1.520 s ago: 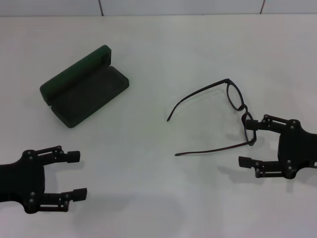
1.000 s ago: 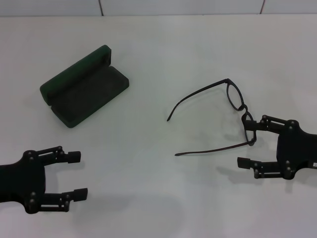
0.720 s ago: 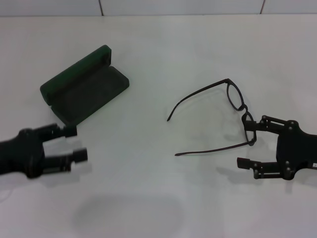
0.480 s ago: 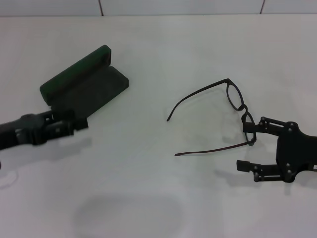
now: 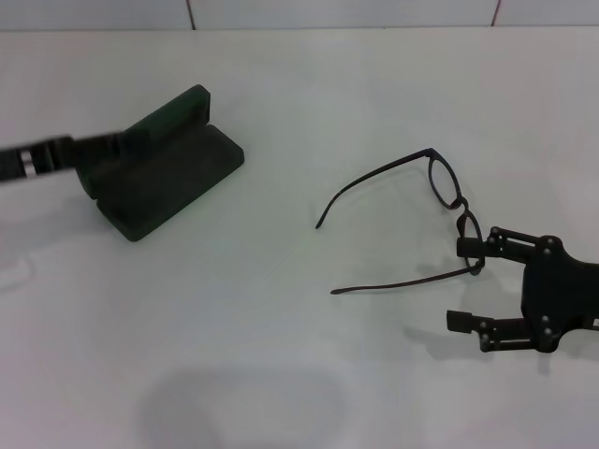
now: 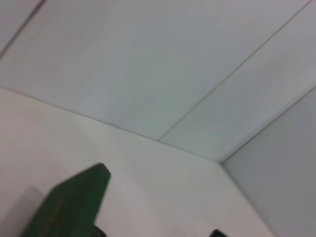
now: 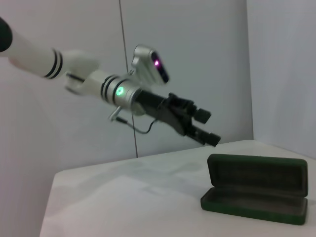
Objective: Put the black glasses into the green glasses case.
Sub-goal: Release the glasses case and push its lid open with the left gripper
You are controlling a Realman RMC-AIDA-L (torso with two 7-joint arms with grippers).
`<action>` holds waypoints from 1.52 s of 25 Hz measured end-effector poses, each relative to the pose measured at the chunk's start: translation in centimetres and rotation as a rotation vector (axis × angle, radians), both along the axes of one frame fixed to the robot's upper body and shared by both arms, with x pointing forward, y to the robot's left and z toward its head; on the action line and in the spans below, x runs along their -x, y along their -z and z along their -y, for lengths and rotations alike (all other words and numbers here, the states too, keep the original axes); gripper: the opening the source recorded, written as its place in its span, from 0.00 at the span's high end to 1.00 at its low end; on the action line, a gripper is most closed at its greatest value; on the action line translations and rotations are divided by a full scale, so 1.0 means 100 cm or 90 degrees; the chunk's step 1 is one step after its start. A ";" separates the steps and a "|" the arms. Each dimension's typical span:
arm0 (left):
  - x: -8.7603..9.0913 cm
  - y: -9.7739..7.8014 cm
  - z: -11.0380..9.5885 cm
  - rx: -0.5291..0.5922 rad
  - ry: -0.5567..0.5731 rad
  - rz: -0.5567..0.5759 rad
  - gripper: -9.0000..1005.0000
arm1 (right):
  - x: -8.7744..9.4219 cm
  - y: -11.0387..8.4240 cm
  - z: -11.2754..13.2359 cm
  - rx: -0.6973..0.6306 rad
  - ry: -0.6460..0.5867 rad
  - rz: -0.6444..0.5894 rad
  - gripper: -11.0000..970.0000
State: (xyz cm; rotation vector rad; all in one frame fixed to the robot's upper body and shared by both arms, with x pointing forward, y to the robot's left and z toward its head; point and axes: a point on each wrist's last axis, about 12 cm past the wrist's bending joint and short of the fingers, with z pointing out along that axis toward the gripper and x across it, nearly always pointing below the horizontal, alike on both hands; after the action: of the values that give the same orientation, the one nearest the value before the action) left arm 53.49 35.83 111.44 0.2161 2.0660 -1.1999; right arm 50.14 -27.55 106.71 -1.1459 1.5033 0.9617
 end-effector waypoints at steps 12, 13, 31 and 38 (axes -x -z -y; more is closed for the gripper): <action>-0.082 -0.076 0.044 -0.363 0.129 0.020 0.18 | 0.000 -0.001 -0.005 -0.007 -0.012 -0.003 0.10; -0.093 -0.080 0.052 -0.429 0.140 0.006 0.18 | -0.001 -0.001 -0.006 -0.007 -0.014 -0.004 0.10; -0.116 -0.054 0.087 -0.609 0.170 -0.027 0.24 | -0.001 0.000 -0.008 -0.002 -0.021 -0.008 0.10; -0.117 -0.055 0.089 -0.625 0.182 -0.004 0.26 | 0.000 0.001 -0.007 0.001 -0.016 -0.009 0.10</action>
State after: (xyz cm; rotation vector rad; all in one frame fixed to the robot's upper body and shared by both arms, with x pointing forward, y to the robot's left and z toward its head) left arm 65.16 26.89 116.93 0.9787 2.5242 -0.2216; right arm 50.15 -26.86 106.62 -1.1638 1.5044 0.9889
